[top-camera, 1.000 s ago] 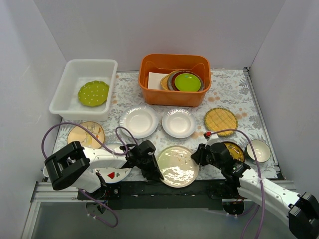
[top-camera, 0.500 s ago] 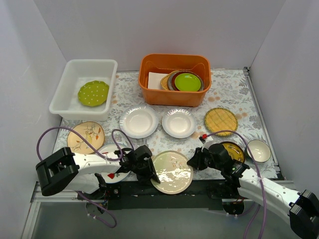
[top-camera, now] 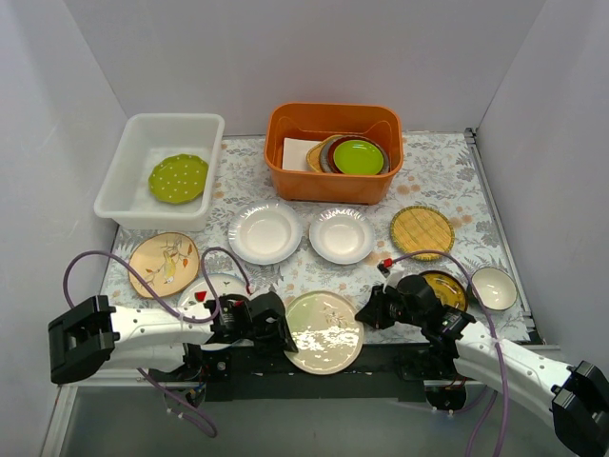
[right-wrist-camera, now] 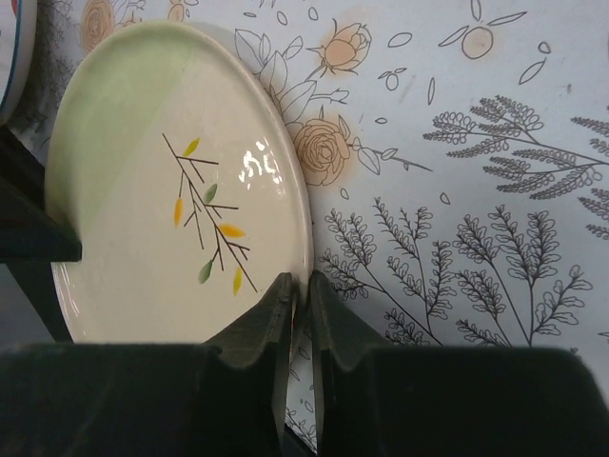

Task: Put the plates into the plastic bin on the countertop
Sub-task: Pick up the plate from the corner of the board.

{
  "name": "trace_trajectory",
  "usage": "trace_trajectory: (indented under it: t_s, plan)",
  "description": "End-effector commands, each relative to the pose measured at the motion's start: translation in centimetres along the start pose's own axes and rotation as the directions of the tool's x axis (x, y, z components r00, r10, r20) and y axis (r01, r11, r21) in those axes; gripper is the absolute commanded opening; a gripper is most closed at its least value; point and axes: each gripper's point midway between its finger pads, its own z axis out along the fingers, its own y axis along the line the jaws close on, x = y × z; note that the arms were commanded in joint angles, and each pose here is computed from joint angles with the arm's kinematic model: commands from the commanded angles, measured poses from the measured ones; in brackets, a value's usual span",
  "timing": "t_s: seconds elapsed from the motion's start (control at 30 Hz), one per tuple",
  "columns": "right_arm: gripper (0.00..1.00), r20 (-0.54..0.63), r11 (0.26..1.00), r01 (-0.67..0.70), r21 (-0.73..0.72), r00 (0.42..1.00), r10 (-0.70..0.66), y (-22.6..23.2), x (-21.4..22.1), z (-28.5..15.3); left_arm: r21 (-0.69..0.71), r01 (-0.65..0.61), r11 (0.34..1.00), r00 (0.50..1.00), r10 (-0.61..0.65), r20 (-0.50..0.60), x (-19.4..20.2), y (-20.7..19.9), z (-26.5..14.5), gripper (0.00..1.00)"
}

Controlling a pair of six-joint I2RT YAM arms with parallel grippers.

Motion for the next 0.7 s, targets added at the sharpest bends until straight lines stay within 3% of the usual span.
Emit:
trace_trajectory:
  t_s: [0.0,0.23,0.5,0.67]
  plan:
    - [0.01,-0.091,0.99,-0.016,-0.138,0.996,0.004,2.5,1.9,-0.4,-0.122,0.271,0.955,0.883,-0.196,0.427,-6.9,6.0,0.5,0.34]
    - [0.01,-0.096,0.99,-0.027,-0.137,0.995,0.014,2.3,2.3,-0.3,0.0,0.244,0.97,0.859,-0.216,0.464,-7.6,4.2,-0.3,0.35]
    - [0.01,-0.096,0.989,-0.034,-0.144,0.995,0.021,2.3,2.5,-0.3,0.115,0.153,0.982,0.86,-0.189,0.474,-8.2,1.1,-1.1,0.43]
    - [0.01,-0.092,0.988,-0.037,-0.147,0.995,0.023,2.4,2.5,-0.3,0.174,0.074,0.982,0.856,-0.152,0.494,-8.4,-1.3,-2.1,0.34]
